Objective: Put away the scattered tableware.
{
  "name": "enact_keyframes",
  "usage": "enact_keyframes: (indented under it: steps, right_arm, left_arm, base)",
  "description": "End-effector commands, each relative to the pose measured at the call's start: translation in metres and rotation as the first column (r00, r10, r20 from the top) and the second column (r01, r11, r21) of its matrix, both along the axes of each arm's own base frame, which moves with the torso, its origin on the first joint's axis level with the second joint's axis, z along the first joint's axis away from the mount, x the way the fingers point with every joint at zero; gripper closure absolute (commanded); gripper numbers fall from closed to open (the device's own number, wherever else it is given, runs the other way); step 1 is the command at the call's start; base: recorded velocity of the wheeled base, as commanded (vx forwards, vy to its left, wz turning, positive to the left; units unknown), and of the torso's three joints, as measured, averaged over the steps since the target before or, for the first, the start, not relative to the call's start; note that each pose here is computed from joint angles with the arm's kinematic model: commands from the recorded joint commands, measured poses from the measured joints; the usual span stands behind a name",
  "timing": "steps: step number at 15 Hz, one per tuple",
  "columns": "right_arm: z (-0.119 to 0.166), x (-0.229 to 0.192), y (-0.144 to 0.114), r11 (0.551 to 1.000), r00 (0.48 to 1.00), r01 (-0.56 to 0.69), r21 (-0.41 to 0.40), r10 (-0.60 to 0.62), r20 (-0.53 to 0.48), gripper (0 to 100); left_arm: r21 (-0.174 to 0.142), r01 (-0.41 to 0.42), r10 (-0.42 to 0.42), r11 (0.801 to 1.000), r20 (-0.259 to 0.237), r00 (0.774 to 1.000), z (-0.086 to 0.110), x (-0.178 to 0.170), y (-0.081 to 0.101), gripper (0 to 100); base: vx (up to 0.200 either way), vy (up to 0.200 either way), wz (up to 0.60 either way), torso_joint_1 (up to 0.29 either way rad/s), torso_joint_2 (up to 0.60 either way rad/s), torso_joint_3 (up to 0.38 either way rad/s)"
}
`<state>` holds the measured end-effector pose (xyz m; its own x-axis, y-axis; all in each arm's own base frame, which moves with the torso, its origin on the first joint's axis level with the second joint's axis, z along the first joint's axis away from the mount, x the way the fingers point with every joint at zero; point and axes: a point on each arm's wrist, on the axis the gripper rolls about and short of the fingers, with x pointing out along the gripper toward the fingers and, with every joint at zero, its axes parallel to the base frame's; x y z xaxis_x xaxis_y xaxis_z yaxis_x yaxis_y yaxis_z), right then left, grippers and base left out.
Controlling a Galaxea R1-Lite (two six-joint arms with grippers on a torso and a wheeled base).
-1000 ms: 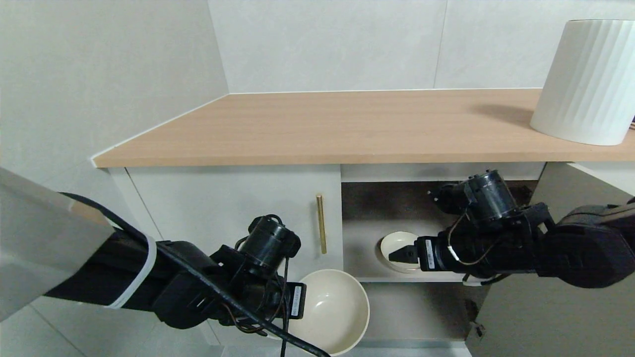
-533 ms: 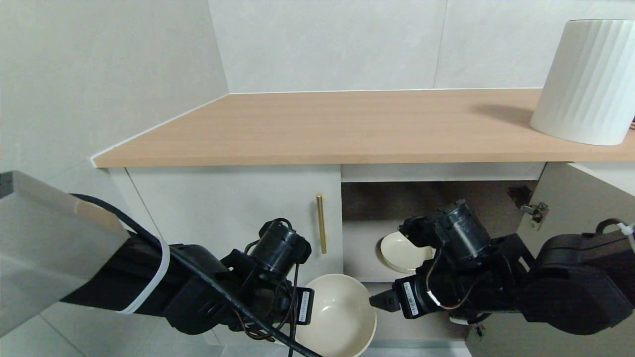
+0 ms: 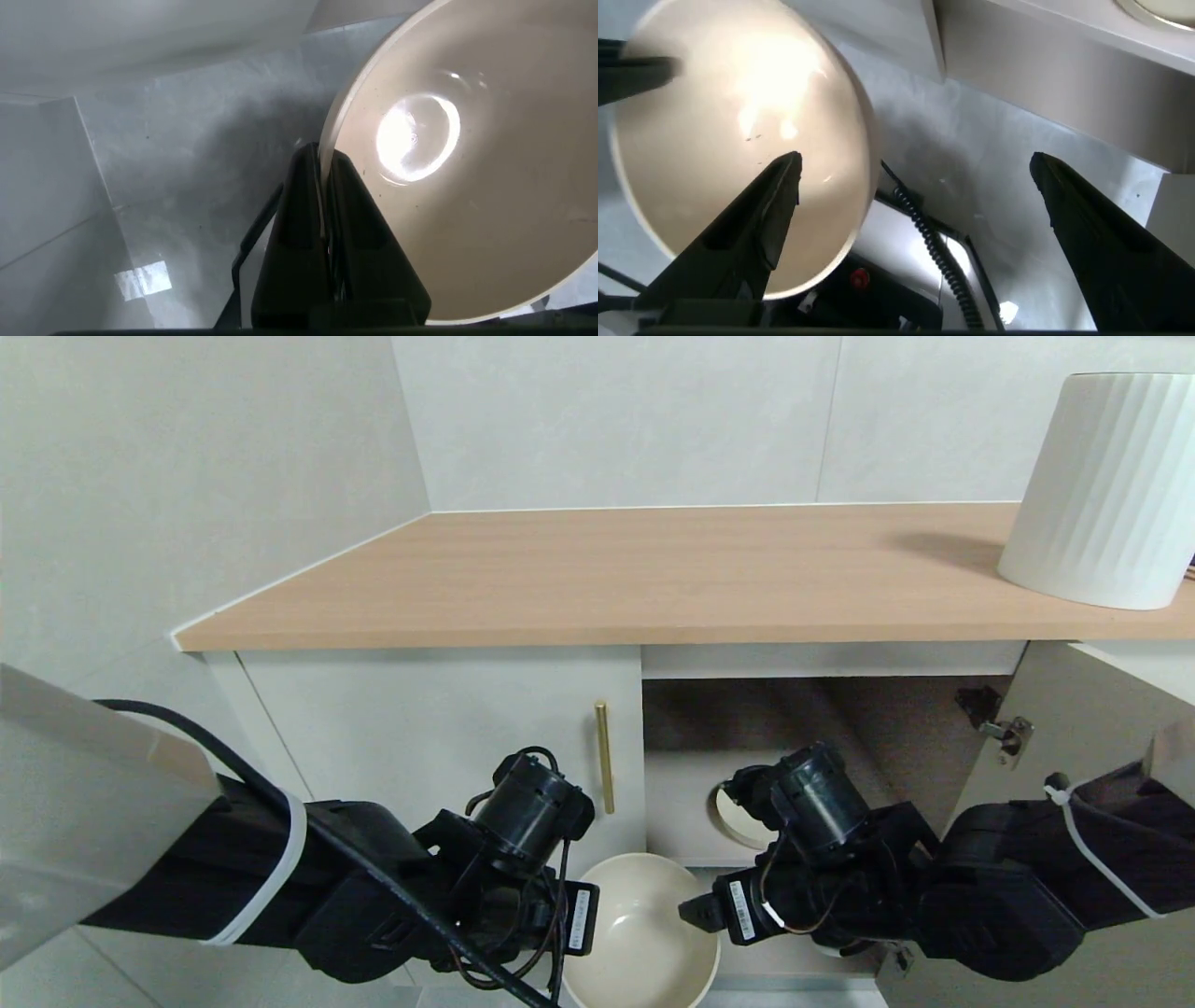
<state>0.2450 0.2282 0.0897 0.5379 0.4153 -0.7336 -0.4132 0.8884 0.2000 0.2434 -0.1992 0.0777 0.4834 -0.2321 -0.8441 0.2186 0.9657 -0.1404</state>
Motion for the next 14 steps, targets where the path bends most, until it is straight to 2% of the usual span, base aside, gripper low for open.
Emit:
enact_keyframes:
  steps: [1,4,5,14]
  right_arm:
    - [-0.0078,0.0016,0.0017,1.0,1.0,-0.001,-0.015,0.0,-0.016,0]
    - [-0.0108,0.0028,0.0028,1.0,1.0,0.001,-0.015,-0.001,-0.014,0]
    - [-0.0103,0.0027,0.0027,1.0,1.0,0.001,-0.014,-0.001,-0.013,100]
    - [-0.0125,0.0017,0.0018,1.0,1.0,-0.001,-0.02,0.0,-0.021,100]
  left_arm:
    - [-0.002,0.0,0.0,1.0,0.004,1.0,0.0012,-0.0004,-0.0002,100]
    - [-0.002,0.0,0.0,1.0,0.004,1.0,0.0012,-0.0004,-0.0002,100]
    - [-0.001,0.0,0.0,1.0,0.003,1.0,0.0007,-0.0003,-0.0003,100]
    - [0.003,-0.002,0.002,1.0,-0.001,1.0,-0.0014,0.0007,-0.0005,100]
  base:
    - [0.0,0.0,0.0,0.0,0.0,0.0]
    - [0.0,0.0,0.0,0.0,0.0,0.0]
    - [0.0,0.0,0.0,0.0,0.0,0.0]
    - [0.0,0.0,0.0,0.0,0.0,0.0]
